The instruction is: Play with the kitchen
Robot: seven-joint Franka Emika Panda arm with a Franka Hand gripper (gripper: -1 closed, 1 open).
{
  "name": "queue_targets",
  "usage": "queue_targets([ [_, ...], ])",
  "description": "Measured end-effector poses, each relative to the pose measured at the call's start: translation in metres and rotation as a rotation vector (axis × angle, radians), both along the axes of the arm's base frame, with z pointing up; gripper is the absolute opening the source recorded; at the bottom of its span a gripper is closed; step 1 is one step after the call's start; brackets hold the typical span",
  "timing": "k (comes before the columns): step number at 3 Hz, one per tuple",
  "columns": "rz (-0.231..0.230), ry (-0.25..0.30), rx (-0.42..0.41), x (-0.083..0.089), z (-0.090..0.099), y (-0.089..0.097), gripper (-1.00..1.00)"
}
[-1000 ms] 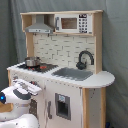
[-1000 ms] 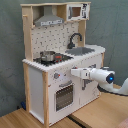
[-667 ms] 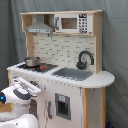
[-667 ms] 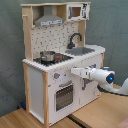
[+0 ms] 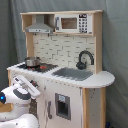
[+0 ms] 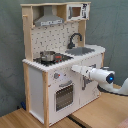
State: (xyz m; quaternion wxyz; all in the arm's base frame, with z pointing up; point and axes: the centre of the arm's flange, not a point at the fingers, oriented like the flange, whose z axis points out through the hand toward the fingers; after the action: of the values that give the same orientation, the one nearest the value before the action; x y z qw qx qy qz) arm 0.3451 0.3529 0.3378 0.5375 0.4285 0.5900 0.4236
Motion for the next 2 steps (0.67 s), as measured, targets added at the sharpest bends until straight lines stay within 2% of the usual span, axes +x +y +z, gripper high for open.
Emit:
queue_targets([
  [2, -0.013, 0.008, 0.214, -0.0001, 0.0002, 0.0002, -1.00],
])
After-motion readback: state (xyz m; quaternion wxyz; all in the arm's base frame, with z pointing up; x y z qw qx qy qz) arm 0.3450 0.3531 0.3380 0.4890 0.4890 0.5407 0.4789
